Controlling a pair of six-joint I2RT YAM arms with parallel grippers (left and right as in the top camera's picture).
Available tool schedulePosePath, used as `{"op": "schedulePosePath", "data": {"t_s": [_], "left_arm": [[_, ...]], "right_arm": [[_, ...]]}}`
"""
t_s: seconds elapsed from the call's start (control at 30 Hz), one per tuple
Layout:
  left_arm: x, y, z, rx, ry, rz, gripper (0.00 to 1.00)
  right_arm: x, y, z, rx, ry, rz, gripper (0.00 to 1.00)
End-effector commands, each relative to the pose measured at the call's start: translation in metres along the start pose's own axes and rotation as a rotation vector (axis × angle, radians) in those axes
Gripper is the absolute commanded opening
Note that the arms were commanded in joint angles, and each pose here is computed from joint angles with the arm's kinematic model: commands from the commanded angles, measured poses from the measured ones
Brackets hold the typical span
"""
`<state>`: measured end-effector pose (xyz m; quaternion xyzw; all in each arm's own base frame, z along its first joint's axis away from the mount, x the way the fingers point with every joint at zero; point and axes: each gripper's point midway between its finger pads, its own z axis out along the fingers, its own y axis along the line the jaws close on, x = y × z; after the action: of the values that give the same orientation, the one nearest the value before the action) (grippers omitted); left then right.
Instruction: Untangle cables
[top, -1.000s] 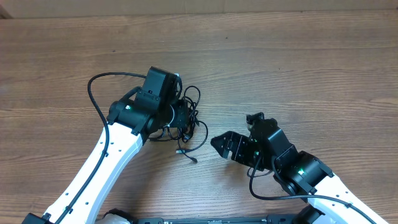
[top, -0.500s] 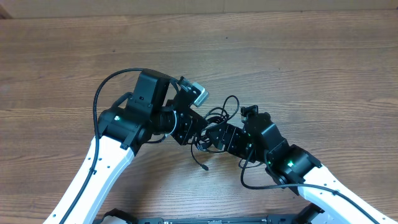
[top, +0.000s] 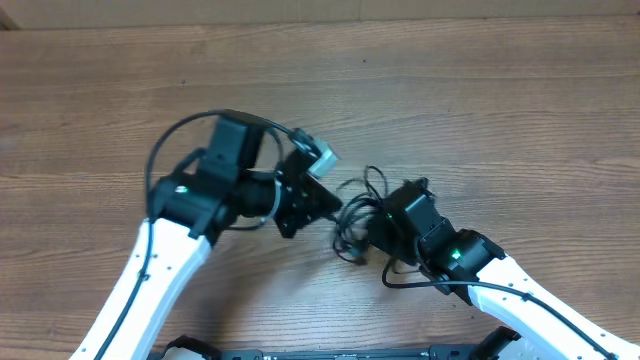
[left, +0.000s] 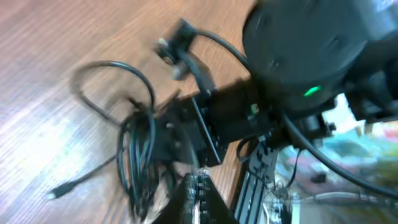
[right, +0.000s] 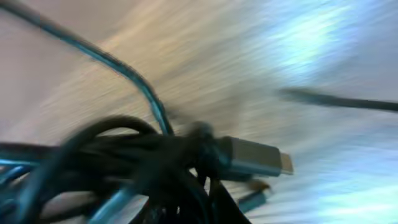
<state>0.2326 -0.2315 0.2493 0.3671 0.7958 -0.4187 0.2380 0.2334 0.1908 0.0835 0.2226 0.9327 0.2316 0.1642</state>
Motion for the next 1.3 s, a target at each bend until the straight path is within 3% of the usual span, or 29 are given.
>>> {"op": "schedulePosePath", "data": {"t_s": [0.0,0.17,0.33,0.37,0.4,0.5,0.57,0.6,0.87,1.1,1.27], "left_arm": [[-0.026,-0.006,-0.047,-0.033,-0.158,0.035,0.04],[-0.030,0.032,-0.098,-0.186,-0.292,-0.141,0.04],[-0.021,0.053,-0.118,-0.243,-0.331,-0.287,0.04],[-0.020,0.052,-0.118,-0.240,-0.327,-0.293,0.09],[-0.018,0.052,-0.117,-0.237,-0.321,-0.303,0.20],[-0.012,0.047,-0.112,-0.219,-0.296,-0.335,0.63],[-0.006,0.045,-0.109,-0.210,-0.273,-0.367,0.81],[-0.001,0.043,-0.108,-0.204,-0.259,-0.390,0.84],[0.021,0.029,-0.098,-0.160,-0.178,-0.508,0.85],[0.020,0.012,-0.077,-0.119,-0.109,-0.443,0.84],[0.037,0.045,-0.066,-0.397,-0.055,-0.608,0.90]], "right_arm": [[-0.020,-0.043,0.002,0.192,-0.139,-0.008,0.06],[-0.030,-0.071,-0.007,0.322,-0.218,0.016,0.04],[-0.022,-0.045,0.001,0.203,-0.151,-0.027,0.04],[-0.019,-0.033,0.004,0.150,-0.122,-0.081,0.04],[-0.016,-0.021,0.005,0.097,-0.095,-0.129,0.04],[-0.007,0.015,0.006,-0.070,-0.037,-0.255,0.04],[-0.007,0.032,0.005,-0.144,-0.035,-0.278,0.04],[-0.007,0.040,0.003,-0.180,-0.039,-0.281,0.04],[-0.014,0.063,-0.002,-0.276,-0.063,-0.191,0.05],[-0.008,0.067,-0.004,-0.306,-0.011,-0.099,0.06],[-0.001,0.072,-0.005,-0.333,0.026,-0.106,0.06]]}}
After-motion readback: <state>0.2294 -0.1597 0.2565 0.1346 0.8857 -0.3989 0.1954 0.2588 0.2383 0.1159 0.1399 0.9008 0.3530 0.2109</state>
